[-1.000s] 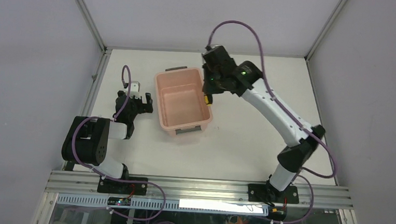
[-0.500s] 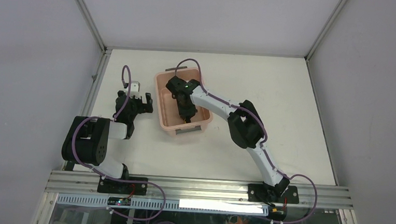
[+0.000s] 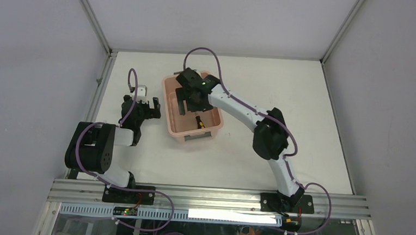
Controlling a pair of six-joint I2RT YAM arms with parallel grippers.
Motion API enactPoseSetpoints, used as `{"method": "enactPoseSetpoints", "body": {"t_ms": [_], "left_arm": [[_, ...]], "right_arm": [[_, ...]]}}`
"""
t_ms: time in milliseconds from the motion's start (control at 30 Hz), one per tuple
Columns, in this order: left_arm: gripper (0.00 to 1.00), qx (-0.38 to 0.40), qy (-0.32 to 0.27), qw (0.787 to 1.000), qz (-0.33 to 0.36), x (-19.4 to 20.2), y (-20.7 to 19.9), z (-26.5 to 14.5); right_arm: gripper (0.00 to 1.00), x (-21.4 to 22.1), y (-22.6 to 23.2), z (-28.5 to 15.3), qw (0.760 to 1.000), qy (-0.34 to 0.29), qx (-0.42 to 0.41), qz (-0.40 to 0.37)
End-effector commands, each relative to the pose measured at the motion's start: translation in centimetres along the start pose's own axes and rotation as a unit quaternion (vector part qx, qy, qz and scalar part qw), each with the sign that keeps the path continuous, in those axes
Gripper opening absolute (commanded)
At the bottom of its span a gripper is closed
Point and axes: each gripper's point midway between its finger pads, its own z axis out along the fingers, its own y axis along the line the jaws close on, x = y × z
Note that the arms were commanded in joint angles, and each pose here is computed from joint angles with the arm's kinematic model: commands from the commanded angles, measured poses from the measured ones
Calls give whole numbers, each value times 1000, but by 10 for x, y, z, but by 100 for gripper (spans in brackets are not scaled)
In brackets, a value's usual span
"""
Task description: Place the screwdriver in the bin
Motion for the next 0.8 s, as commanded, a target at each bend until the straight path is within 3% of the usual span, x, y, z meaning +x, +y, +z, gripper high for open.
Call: {"method": "enactPoseSetpoints", "body": {"t_ms": [0,167,333,467,567,767], "left_arm": [[99,9,-27,1000,-7,-17,-6,-1],[99,9,-27,1000,-7,-17,-6,-1],[99,9,-27,1000,-7,-17,-6,-1],[99,9,-27,1000,-7,-17,-6,-1],[99,9,-27,1000,-7,-17,-6,-1],[99,9,-27,1000,-7,-17,-6,-1]], "right_arm": [[88,-56,-10,-142,989,-137,-45,-25],[98,-47,-85,-187,987,-160,-20,9],[99,-21,-250,-197,969,-182,113,121],[99,20,-340,-209,948,-185,165,199],[99,45,-368,-213,935,-180,183,246],[99,65,-374,-216,928,-180,207,253]]}}
